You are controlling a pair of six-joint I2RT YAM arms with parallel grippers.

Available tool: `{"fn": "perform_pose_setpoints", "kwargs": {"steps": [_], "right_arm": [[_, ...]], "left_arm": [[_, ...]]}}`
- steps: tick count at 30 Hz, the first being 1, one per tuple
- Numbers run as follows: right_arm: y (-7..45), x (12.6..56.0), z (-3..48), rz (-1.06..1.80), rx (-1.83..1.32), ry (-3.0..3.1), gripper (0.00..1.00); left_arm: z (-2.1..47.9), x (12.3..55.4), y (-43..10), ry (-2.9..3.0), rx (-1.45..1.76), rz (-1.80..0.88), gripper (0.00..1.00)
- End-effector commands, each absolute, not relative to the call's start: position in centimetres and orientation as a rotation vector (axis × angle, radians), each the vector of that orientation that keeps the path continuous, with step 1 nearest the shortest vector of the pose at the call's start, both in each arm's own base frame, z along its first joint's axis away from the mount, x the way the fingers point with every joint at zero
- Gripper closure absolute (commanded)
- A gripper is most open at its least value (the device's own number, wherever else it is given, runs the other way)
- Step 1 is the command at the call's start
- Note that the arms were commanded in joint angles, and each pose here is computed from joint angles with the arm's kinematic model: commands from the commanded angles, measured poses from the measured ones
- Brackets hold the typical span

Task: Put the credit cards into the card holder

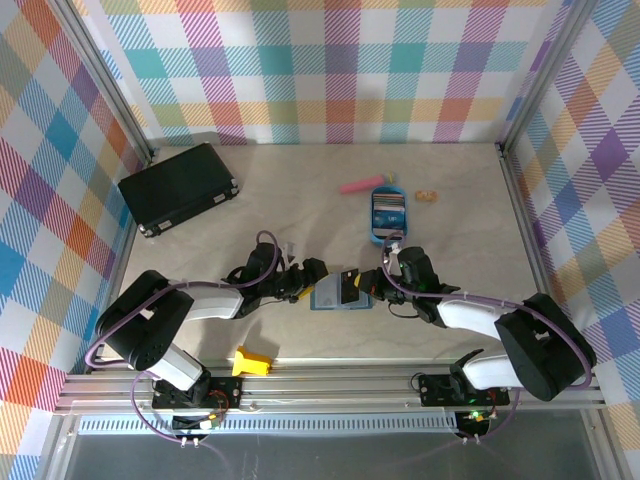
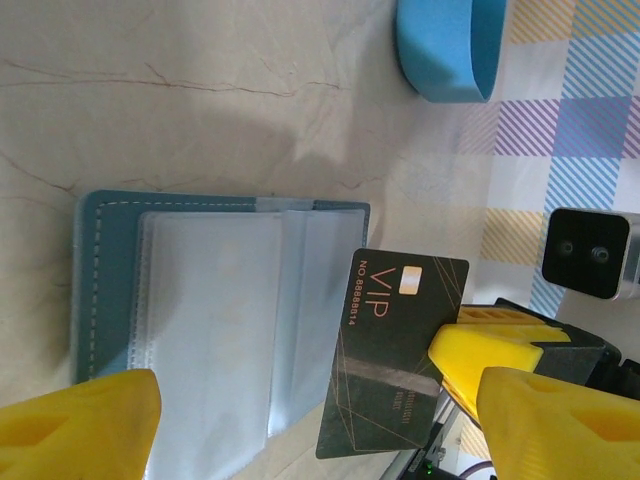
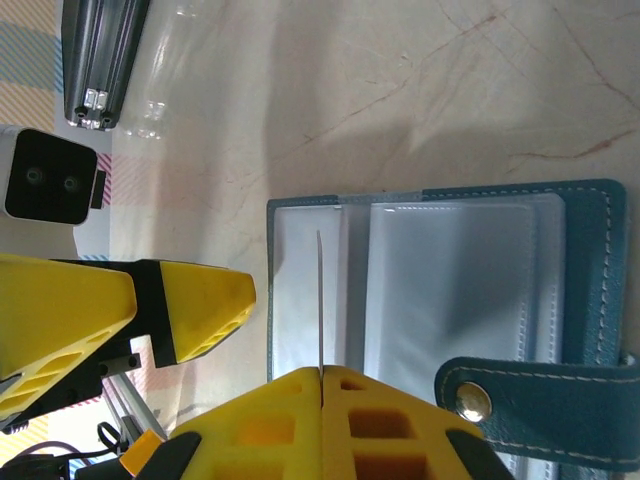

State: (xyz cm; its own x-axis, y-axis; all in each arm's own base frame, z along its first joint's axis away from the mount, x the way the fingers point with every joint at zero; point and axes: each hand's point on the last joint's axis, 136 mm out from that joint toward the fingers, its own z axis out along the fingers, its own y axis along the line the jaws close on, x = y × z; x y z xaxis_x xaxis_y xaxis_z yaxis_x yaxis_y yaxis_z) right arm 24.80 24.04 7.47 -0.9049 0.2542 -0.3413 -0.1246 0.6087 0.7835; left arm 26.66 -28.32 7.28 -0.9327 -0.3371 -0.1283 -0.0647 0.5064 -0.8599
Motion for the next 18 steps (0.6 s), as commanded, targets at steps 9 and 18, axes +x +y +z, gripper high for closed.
{"fn": "perform_pose_setpoints", "kwargs": {"steps": [9,18], "right_arm": [[24.6,25.3,8.4,1.217,0.053,2.385,1.00],[24.8,25.3,8.3,1.215,0.040,2.391,1.00]], "left_arm": [[7.6,27.0,-28.8,2.456,-0.302,-1.390,0.18],[6.4,26.6,-28.8,2.533,-0.272,-1.288,0.19]]}}
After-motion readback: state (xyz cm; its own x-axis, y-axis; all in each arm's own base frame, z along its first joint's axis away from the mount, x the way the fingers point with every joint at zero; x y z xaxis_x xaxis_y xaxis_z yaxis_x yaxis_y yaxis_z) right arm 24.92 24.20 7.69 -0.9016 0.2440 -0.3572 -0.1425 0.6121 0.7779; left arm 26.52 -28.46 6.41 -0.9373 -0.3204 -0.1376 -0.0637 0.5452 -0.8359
